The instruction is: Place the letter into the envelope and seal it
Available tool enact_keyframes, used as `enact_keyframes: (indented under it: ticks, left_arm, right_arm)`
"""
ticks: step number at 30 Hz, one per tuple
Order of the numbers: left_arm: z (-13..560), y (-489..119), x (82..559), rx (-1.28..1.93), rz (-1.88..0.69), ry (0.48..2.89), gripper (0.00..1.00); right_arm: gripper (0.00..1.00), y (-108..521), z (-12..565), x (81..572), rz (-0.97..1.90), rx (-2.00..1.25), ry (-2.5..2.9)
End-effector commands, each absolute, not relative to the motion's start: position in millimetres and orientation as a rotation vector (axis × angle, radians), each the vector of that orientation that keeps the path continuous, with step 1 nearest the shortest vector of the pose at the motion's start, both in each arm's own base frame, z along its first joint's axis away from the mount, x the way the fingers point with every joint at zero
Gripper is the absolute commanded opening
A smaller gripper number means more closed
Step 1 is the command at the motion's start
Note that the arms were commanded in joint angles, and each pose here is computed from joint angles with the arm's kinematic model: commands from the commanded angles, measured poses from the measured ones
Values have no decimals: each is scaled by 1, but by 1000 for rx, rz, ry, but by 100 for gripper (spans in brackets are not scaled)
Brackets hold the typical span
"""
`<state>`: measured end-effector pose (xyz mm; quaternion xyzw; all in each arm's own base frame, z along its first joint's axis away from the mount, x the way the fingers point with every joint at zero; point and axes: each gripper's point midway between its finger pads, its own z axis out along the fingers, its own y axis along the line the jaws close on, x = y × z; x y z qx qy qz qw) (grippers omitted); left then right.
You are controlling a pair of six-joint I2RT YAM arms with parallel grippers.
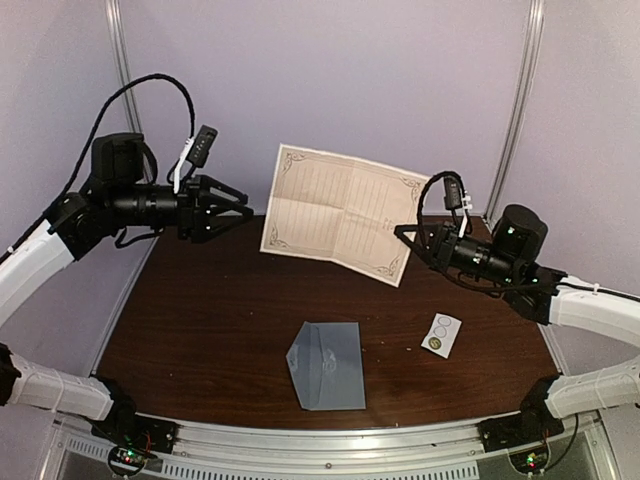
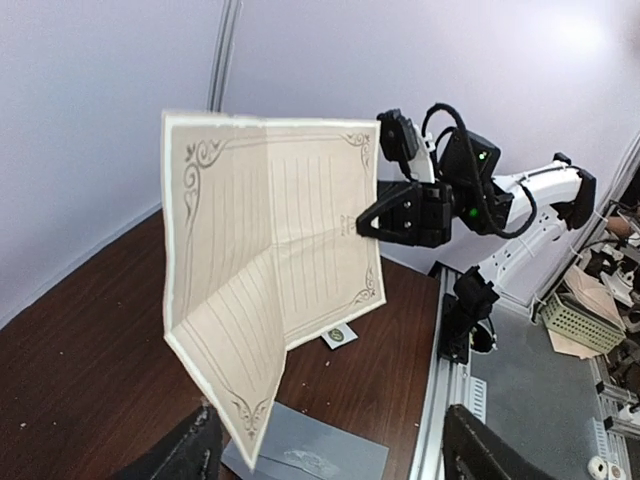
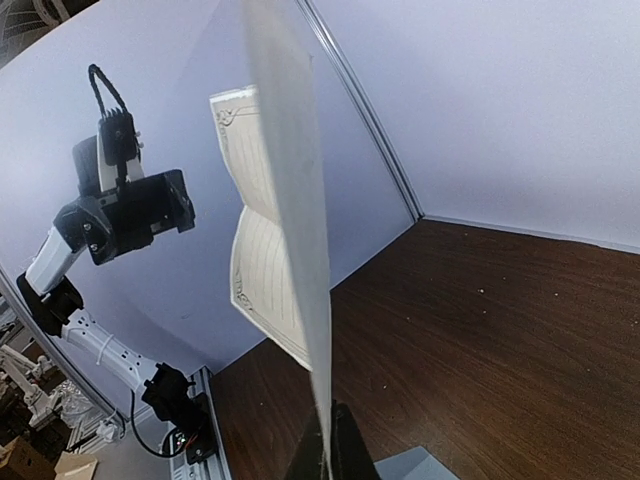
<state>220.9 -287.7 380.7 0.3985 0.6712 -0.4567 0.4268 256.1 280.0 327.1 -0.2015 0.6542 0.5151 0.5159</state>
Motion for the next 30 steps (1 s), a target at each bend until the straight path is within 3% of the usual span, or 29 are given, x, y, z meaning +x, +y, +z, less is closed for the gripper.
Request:
enact_keyframes:
  ticks: [1, 7, 18, 25, 30]
  left_arm:
    - [439, -261, 234, 797, -976, 1508, 81]
    - [455, -232, 271, 524, -809, 1534, 90]
    - [382, -215, 338, 249, -635, 1771, 91]
    - [305, -245, 355, 281, -717, 1941, 90]
    - [260, -280, 349, 377, -910, 2002, 84]
  right_arm:
    - [0, 277, 339, 249, 1267, -498, 1513]
    - [0, 283, 349, 230, 1319, -611, 1475]
    - [0, 281, 358, 206, 1319, -746, 1480]
    - [0, 279, 380, 194, 1349, -784, 1414]
    - [0, 281, 399, 191, 1375, -787, 1365]
